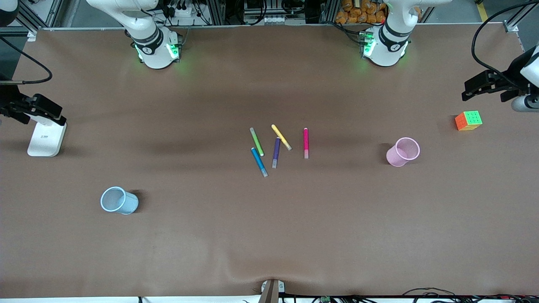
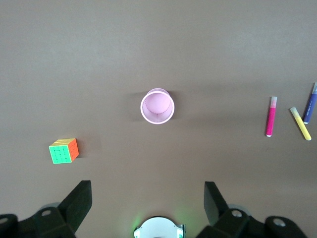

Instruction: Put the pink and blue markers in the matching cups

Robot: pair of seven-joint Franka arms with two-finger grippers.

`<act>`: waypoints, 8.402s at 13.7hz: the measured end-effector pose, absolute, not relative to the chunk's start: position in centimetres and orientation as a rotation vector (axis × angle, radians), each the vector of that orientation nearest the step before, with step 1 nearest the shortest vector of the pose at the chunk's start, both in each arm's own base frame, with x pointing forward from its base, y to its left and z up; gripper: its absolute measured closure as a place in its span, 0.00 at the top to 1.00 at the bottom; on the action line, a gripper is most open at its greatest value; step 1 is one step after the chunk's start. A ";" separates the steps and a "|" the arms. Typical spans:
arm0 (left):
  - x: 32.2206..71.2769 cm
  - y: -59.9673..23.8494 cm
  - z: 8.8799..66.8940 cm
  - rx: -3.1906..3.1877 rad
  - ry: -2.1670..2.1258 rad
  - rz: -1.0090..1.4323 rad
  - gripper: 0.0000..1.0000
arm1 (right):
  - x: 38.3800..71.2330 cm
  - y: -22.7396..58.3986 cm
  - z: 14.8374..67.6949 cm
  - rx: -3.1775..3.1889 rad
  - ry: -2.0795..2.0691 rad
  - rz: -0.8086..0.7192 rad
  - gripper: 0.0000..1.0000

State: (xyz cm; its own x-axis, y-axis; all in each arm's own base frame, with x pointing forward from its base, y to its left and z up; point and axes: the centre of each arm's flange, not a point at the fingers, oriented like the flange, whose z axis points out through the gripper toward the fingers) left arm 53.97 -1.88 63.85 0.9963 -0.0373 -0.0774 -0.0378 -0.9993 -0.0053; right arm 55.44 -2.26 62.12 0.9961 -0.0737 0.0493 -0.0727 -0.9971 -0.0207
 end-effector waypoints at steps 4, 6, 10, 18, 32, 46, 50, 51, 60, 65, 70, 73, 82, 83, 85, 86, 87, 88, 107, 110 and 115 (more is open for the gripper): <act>54.2 -1.9 63.6 -3.132 0.059 0.121 1.00 | 55.4 -2.2 62.1 -3.120 0.114 -0.078 1.00; 54.2 -1.9 63.6 -3.132 0.059 0.120 1.00 | 55.4 -2.2 62.1 -3.120 0.114 -0.079 1.00; 54.2 -1.9 63.6 -3.132 0.058 0.120 1.00 | 55.4 -2.2 62.2 -3.120 0.114 -0.080 1.00; 55.1 -2.3 61.6 -3.128 0.068 0.178 1.00 | 55.4 -2.2 62.2 -3.120 0.114 -0.080 1.00; 58.2 -10.2 54.9 -3.112 0.084 0.263 1.00 | 55.4 -2.2 62.0 -3.121 0.114 -0.076 1.00; 58.8 -23.6 40.6 -3.154 -0.051 0.312 1.00 | 55.6 13.7 56.4 -3.109 -0.216 -0.039 1.00; 58.0 -26.5 36.7 -3.147 -0.050 0.339 1.00 | 56.6 22.0 50.2 -3.102 -0.277 -0.019 1.00; 57.7 -27.7 35.5 -3.151 -0.056 0.331 1.00 | 56.9 23.5 48.7 -3.097 -0.304 -0.025 1.00; 55.4 -34.8 25.4 -3.188 -0.077 0.294 1.00 | 59.2 32.7 32.8 -3.035 -0.419 -0.122 1.00; 54.1 -36.7 21.0 -3.197 -0.070 0.301 1.00 | 58.0 37.5 24.8 -3.002 -0.453 -0.161 1.00; 53.4 -37.1 18.4 -3.198 -0.079 0.312 0.78 | 56.0 42.6 22.0 -3.029 -0.467 -0.184 1.00; 53.0 -37.5 17.7 -3.196 -0.069 0.319 0.61 | 55.4 43.9 20.4 -3.057 -0.471 -0.215 1.00; 53.3 -37.5 17.5 -3.205 -0.077 0.299 0.18 | 54.7 45.1 18.1 -3.061 -0.469 -0.239 1.00; 53.3 -37.5 17.5 -3.206 -0.078 0.297 0.18 | 54.7 45.1 18.0 -3.060 -0.470 -0.248 1.00; 53.8 -37.0 17.8 -3.205 -0.093 0.291 0.18 | 54.7 45.2 17.9 -3.061 -0.486 -0.261 0.93; 54.4 -36.3 18.4 -3.201 -0.111 0.289 0.18 | 54.7 45.2 17.7 -3.062 -0.490 -0.260 0.81; 55.2 -35.4 19.6 -3.196 -0.132 0.289 0.18 | 54.6 45.1 17.5 -3.065 -0.496 -0.260 0.72; 56.1 -34.4 21.1 -3.191 -0.152 0.276 0.18 | 54.7 45.2 17.4 -3.064 -0.502 -0.266 0.71; 61.7 -13.4 39.8 -2.825 -0.025 -0.182 0.18 | 63.3 34.4 23.3 -3.092 -0.764 -0.244 0.17; 60.7 -10.8 38.9 -2.790 0.014 -0.213 0.18 | 64.5 29.9 26.0 -3.104 -0.923 -0.088 0.17; 59.3 -7.5 35.2 -2.786 0.080 -0.309 0.18 | 66.2 21.4 29.9 -3.028 -1.229 0.185 0.17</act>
